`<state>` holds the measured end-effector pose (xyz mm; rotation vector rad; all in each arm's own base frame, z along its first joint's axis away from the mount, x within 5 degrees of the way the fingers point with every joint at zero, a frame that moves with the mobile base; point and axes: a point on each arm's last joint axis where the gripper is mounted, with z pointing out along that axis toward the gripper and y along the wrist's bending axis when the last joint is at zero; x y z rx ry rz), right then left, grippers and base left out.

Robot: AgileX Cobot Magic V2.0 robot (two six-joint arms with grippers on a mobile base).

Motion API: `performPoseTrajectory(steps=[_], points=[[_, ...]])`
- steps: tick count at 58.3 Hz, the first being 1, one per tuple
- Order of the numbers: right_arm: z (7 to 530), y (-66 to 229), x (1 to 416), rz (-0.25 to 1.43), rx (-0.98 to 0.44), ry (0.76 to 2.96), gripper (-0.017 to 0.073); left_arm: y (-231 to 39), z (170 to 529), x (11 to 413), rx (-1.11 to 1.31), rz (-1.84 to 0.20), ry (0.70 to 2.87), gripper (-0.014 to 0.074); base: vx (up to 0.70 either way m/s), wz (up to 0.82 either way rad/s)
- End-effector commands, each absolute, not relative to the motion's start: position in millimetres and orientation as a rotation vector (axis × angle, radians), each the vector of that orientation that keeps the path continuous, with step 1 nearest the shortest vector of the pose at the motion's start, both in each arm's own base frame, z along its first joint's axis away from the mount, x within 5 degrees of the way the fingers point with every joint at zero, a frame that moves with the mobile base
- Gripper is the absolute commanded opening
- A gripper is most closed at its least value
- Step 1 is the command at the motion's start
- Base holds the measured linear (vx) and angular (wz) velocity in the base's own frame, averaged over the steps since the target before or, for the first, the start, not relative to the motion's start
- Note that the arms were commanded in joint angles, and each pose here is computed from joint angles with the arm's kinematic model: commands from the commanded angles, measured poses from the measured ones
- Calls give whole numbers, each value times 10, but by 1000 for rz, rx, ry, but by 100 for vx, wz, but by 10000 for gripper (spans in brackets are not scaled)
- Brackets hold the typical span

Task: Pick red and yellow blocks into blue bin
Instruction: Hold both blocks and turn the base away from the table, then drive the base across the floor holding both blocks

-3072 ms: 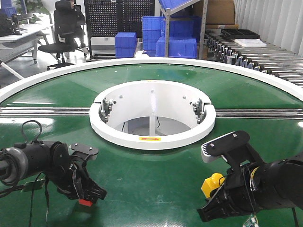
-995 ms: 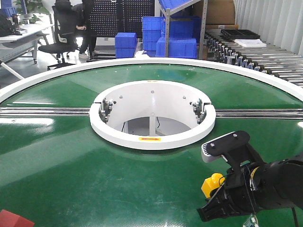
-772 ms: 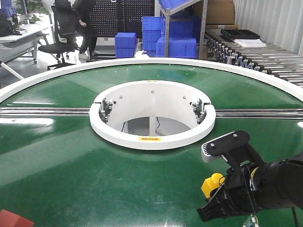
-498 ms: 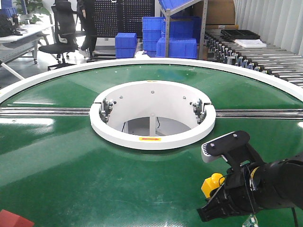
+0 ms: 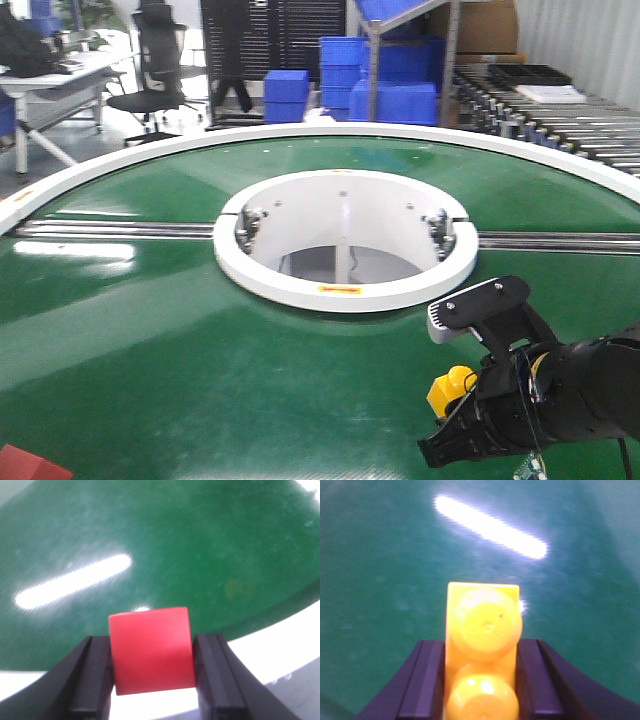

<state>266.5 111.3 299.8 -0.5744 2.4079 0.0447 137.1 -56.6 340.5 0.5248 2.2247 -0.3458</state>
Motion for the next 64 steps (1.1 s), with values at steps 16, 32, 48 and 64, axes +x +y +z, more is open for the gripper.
performPoseTrajectory(steps=[16, 32, 48, 64], points=[[3212, 1110, 2672, 60, -559, 2291, 225, -580, 3538, 1384, 490, -367, 2137, 288, -10, 37], [3212, 1110, 2672, 60, -559, 2291, 225, -580, 3538, 1384, 490, -367, 2137, 288, -11, 61], [3212, 1110, 2672, 60, -559, 2291, 225, -580, 3538, 1384, 490, -367, 2137, 288, -13, 67], [3212, 1110, 2672, 60, -559, 2291, 225, -580, 3540, 1382, 490, -367, 2136, 288, -12, 63]])
